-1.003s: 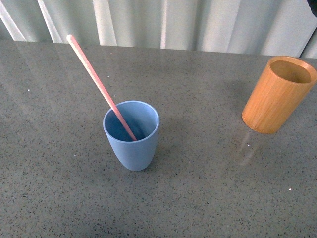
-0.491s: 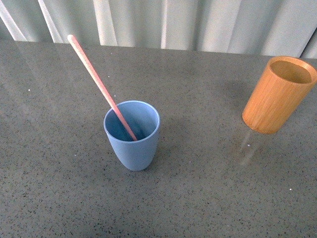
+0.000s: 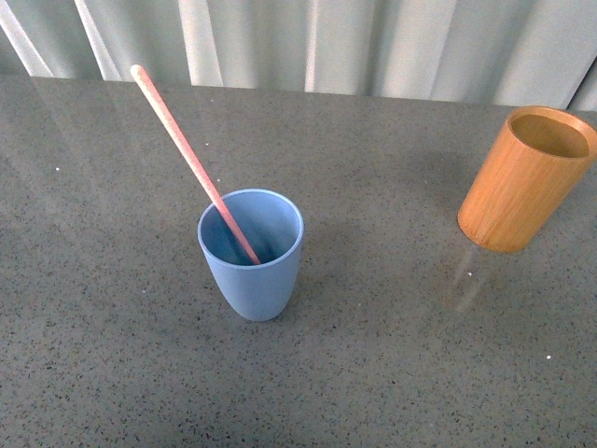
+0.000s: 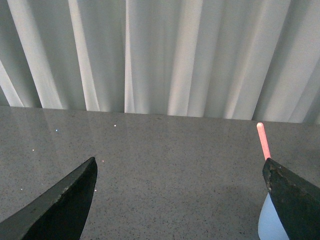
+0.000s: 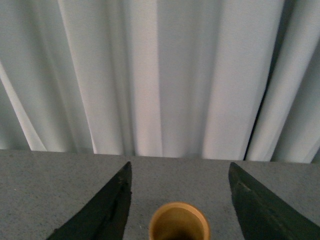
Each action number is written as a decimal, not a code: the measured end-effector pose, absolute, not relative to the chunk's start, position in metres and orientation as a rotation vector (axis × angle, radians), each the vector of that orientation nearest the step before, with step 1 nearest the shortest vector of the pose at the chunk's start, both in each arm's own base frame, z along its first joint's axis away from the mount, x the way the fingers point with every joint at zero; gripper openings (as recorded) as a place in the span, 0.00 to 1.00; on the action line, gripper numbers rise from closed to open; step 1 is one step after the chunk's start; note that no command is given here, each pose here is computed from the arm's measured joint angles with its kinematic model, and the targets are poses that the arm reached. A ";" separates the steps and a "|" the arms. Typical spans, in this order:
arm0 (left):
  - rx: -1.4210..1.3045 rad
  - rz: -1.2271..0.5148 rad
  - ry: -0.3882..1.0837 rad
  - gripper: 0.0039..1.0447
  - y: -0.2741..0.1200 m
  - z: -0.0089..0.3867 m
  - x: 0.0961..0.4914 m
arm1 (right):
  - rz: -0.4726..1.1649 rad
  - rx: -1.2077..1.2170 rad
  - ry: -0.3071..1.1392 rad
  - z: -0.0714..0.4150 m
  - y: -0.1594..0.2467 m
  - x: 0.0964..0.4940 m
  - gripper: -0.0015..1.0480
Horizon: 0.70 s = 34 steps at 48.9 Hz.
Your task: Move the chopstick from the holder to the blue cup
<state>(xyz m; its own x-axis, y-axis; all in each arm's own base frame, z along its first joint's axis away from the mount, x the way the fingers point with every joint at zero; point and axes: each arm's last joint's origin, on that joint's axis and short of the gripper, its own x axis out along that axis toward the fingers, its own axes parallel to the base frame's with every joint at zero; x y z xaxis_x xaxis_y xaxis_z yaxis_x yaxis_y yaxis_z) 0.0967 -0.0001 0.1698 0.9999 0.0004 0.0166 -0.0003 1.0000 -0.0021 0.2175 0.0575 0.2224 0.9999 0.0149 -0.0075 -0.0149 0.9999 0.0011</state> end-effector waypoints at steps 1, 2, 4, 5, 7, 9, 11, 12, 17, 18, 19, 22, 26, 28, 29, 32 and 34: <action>-0.002 0.000 -0.017 0.94 0.000 0.170 0.097 | 0.013 0.001 0.007 0.220 0.055 0.215 0.48; -0.002 0.000 -0.016 0.94 0.000 0.170 0.097 | 0.011 0.001 0.008 0.217 0.051 0.210 0.43; -0.002 -0.002 -0.017 0.94 0.000 0.170 0.097 | 0.005 0.001 0.010 0.213 0.045 0.205 0.36; -0.002 -0.002 -0.017 0.94 0.000 0.170 0.097 | 0.003 0.001 0.011 0.211 0.043 0.202 0.33; -0.002 -0.002 -0.017 0.94 0.000 0.170 0.097 | 0.002 0.001 0.011 0.208 0.040 0.199 0.28; -0.002 -0.002 -0.017 0.94 0.000 0.170 0.097 | 0.004 0.001 0.011 0.205 0.037 0.194 0.22; -0.002 -0.002 -0.017 0.94 0.000 0.170 0.097 | 0.007 0.001 0.010 0.203 0.034 0.190 0.16; -0.002 -0.001 -0.017 0.94 0.000 0.170 0.097 | 0.008 0.002 0.008 0.202 0.033 0.188 0.13; -0.002 -0.002 -0.017 0.94 0.000 0.170 0.097 | 0.009 -0.001 0.008 0.194 0.024 0.175 0.01; -0.002 -0.002 -0.017 0.94 0.000 0.170 0.097 | 0.006 -0.001 0.008 0.192 0.022 0.172 0.01; -0.002 -0.002 -0.017 0.94 0.000 0.170 0.097 | 0.006 -0.001 0.010 0.190 0.021 0.169 0.01; -0.002 -0.002 -0.017 0.94 0.000 0.170 0.097 | 0.003 -0.001 0.009 0.187 0.017 0.164 0.01; -0.002 -0.001 -0.017 0.94 0.000 0.170 0.097 | 0.005 -0.001 0.010 0.183 0.014 0.156 0.01; -0.002 -0.002 -0.017 0.94 0.000 0.170 0.097 | 0.006 -0.001 0.010 0.182 0.013 0.154 0.01; -0.002 -0.001 -0.017 0.94 0.000 0.170 0.097 | 0.006 -0.001 0.010 0.181 0.012 0.152 0.01; -0.002 -0.002 -0.017 0.94 0.000 0.170 0.097 | 0.028 0.000 0.012 0.179 0.009 0.149 0.01; -0.002 -0.002 -0.017 0.94 0.000 0.170 0.097 | 0.029 -0.001 0.012 0.178 0.006 0.148 0.01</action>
